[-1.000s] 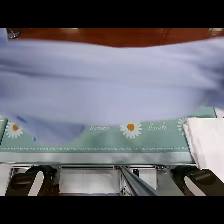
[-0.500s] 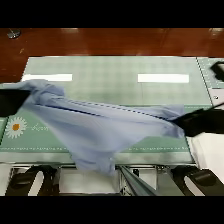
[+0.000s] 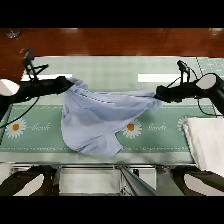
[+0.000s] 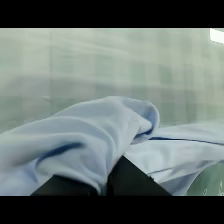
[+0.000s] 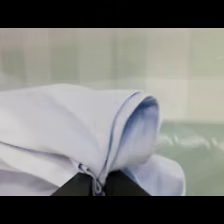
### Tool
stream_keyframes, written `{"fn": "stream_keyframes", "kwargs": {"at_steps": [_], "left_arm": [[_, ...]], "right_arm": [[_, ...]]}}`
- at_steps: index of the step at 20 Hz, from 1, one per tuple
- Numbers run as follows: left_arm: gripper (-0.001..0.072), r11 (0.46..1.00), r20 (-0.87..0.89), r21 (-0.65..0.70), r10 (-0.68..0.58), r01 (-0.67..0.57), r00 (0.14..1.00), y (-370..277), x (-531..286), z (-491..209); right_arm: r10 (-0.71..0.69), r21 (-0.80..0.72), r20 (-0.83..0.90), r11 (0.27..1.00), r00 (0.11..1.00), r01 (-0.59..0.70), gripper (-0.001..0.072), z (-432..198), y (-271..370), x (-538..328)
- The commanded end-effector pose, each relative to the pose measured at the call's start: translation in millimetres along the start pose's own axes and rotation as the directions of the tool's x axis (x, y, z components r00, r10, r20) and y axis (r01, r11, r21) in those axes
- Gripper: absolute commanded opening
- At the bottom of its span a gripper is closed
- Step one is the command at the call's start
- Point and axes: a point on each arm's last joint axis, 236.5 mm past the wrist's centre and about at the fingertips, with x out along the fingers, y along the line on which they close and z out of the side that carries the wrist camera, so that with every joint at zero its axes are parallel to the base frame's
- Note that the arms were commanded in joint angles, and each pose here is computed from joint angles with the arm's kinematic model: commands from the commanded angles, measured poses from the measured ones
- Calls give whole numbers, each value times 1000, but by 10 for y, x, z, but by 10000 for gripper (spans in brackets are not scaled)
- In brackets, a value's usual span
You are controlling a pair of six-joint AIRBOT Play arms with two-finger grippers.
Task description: Fold the shirts.
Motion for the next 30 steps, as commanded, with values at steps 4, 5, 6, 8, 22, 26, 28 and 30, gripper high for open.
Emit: {"fn": "stream_keyframes", "kwargs": {"at_steps": [4, 5, 6, 8, 22, 26, 28, 30], "left_arm": [[703, 996, -191, 90, 11, 6, 981, -59, 330, -82], [702, 995, -255, 90, 55, -32, 965, 94, 173, -130], [702, 994, -316, 76, 103, -83, 943, 296, -23, -193], [701, 987, -391, 46, 159, -154, 907, 622, -375, -371], [700, 878, -611, -408, -59, -250, 790, 866, -576, -2783], [700, 857, -551, -482, -133, -184, 824, 711, -443, -2800], [700, 863, -535, -479, -138, -164, 834, 629, -343, -2849], [675, 884, -511, -448, -132, -131, 849, 514, -225, -2840]], "right_arm": [[240, 169, 82, 953, 967, -251, 624, 844, -74, -214], [241, 147, 88, 957, 967, -252, 624, 912, -172, -426], [224, 139, 81, 962, 971, -234, 624, 916, -349, -644], [109, 142, 38, 983, 993, -114, 623, 717, -902, -952], [155, 297, -135, 949, 979, -109, 617, -768, -1287, -259], [130, 273, -139, 958, 982, -88, 617, -730, -1173, -132], [98, 266, -116, 962, 988, -64, 617, -653, -1133, -43], [71, 241, -88, 969, 994, -48, 617, -559, -1077, 44]]}}
